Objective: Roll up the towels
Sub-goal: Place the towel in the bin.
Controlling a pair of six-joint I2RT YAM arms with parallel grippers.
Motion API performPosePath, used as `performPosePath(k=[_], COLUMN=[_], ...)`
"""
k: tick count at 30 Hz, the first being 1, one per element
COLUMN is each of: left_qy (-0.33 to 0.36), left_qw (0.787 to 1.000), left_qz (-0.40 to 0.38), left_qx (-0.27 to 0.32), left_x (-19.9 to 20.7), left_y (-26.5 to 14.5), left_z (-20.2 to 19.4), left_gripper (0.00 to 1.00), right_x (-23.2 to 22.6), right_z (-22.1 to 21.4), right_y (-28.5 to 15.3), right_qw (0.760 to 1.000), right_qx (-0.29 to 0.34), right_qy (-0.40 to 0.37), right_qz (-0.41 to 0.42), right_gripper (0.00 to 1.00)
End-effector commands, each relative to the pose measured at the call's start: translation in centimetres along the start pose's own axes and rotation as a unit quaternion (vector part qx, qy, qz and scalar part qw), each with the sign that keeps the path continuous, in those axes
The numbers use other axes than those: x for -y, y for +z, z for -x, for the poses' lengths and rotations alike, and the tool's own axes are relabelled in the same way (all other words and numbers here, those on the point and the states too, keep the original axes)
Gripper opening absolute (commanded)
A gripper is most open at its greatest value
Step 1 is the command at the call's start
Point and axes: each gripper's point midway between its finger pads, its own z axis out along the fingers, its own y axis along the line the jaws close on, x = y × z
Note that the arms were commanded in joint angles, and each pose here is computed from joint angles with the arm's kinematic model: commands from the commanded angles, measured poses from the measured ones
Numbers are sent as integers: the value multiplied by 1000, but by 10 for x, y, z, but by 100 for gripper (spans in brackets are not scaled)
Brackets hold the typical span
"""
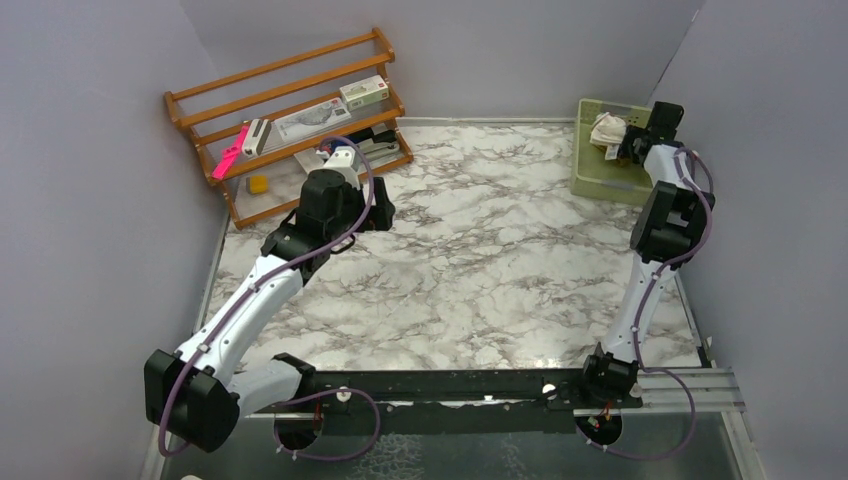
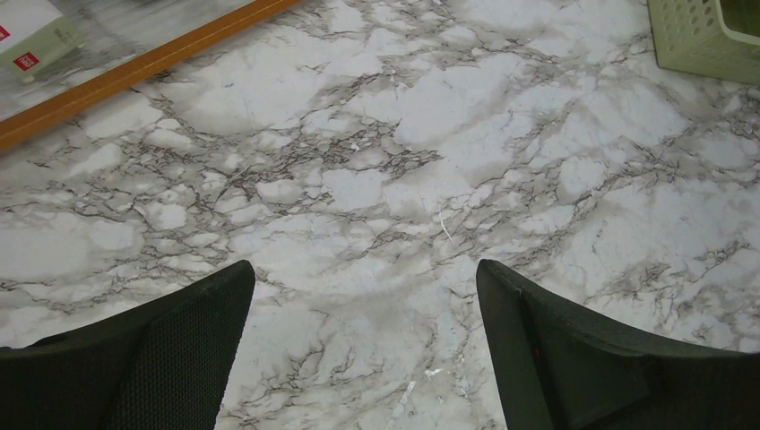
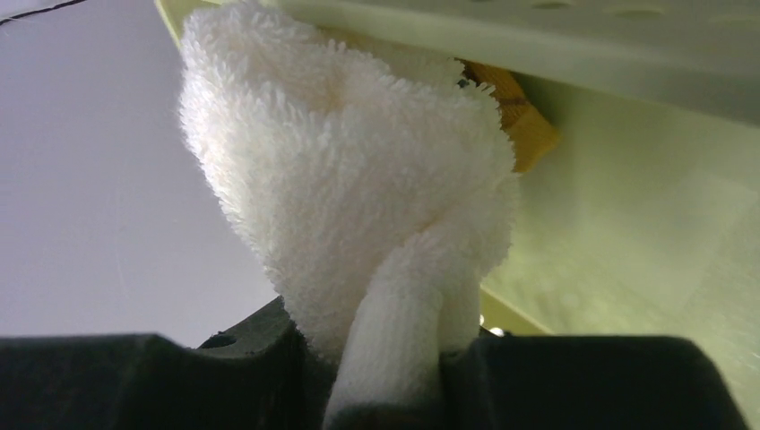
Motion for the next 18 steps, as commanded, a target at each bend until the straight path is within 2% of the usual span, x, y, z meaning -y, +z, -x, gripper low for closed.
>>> performPosePath(k=[1,4,10,18], left_qy=[-2,-5,-14,-18], left_qw=[1000,1000,1000,1000], left_qz=[-5,-7,-13,-9], left_qx=[-2,-5,-7,-6], left_x=[-1,-1,-1,-5], left_y=[0,2,4,4], left_z=[3,2,2,1], left_gripper=[97,97,96,96], right_x=[9,3,-11,9], right_z=[17,22,13,-10], right_y=[3,0,-25,-30], right_qw=[997,995,995,995], right_qx=[41,55,38,-11], right_qy=[-40,-56,-89,-64], right_qz=[-58,-56,-32,-81], right_gripper=[1,1,1,1])
